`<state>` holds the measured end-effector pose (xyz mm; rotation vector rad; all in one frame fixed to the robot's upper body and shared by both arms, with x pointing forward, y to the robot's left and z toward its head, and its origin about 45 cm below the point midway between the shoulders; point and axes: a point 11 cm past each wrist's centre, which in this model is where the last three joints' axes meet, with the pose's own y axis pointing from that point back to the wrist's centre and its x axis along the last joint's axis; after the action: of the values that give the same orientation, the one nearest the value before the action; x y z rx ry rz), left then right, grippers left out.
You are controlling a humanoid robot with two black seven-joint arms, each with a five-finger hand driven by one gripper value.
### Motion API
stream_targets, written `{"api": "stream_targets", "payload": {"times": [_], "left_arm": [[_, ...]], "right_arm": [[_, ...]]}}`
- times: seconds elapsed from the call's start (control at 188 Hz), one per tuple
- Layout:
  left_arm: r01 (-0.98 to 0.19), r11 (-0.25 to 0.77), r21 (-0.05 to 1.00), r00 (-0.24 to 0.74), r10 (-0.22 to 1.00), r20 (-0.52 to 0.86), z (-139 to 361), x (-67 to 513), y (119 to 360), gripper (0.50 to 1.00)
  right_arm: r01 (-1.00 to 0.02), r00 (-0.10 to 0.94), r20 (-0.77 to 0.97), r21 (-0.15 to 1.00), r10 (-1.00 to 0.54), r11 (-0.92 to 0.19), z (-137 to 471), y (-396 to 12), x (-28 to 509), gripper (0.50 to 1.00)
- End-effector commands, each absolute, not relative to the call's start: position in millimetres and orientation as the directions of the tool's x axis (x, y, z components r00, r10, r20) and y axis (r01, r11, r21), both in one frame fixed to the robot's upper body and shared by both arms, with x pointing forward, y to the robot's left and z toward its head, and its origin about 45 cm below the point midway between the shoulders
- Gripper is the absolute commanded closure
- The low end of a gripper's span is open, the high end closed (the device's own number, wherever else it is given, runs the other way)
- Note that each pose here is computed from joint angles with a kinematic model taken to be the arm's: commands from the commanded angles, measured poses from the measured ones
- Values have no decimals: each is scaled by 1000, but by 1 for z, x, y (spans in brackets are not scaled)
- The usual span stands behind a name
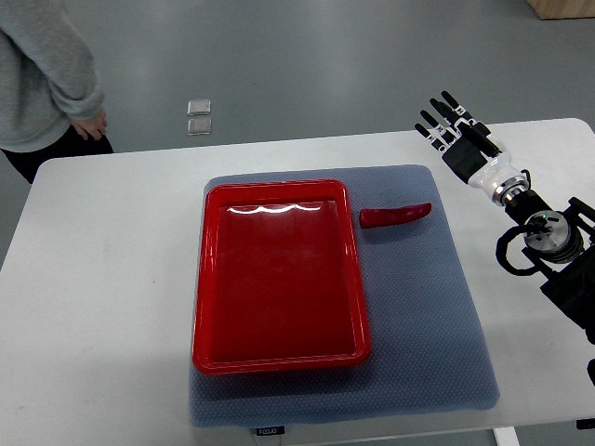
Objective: Place red pepper on red tray
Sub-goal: 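Move the right hand down toward the red pepper beside the tray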
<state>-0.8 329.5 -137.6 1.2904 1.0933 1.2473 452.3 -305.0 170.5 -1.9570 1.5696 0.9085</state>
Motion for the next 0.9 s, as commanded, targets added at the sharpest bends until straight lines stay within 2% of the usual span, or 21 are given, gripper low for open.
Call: {"api": "stream_targets", "payload": {"times": [0.0,0.228,0.345,0.488,0.594,0.626,0.674,0.679,0.695,0.759,0.807,0.812,0.897], "left_arm": [[-32,-98,995,62,993,100,-138,-1,329,500],[-32,-101,994,62,993,103,-138,-1,330,500],[-30,-101,994,62,993,103,-138,-1,330,500],[-32,-96,995,62,993,98,-138,-1,329,500],[-32,-92,995,64,994,94,-138,-1,327,500],[-30,-90,995,67,994,92,-138,-1,327,500],[-30,-90,995,67,994,92,-138,-1,327,500],[-32,-89,996,65,994,91,-138,-1,326,500],[-32,-89,996,65,994,91,-138,-1,326,500],[-32,-89,996,65,994,91,-138,-1,326,500],[-32,-89,996,65,994,91,-138,-1,326,500],[-32,-89,996,67,994,91,-138,-1,326,500],[-31,-89,996,68,994,91,-138,-1,326,500]], "right_arm": [[-970,129,-739,45,-662,-238,171,-305,452,587],[-965,152,-712,43,-685,-258,174,-304,453,587],[-939,250,-623,30,-741,-342,186,-292,459,587],[-859,451,-364,72,-815,-507,209,-283,462,587],[-783,592,-82,178,-802,-596,223,-278,459,589],[-762,626,-1,208,-780,-613,228,-276,458,589],[-762,626,0,208,-779,-613,228,-276,458,589],[-733,671,122,263,-731,-628,233,-276,456,589],[-723,684,168,286,-710,-628,233,-278,454,589],[-691,722,285,347,-630,-635,234,-274,450,589],[-691,722,285,347,-630,-635,234,-273,450,589],[-672,741,369,384,-562,-634,234,-267,447,589],[-664,744,454,418,-491,-620,231,-261,443,591]]}}
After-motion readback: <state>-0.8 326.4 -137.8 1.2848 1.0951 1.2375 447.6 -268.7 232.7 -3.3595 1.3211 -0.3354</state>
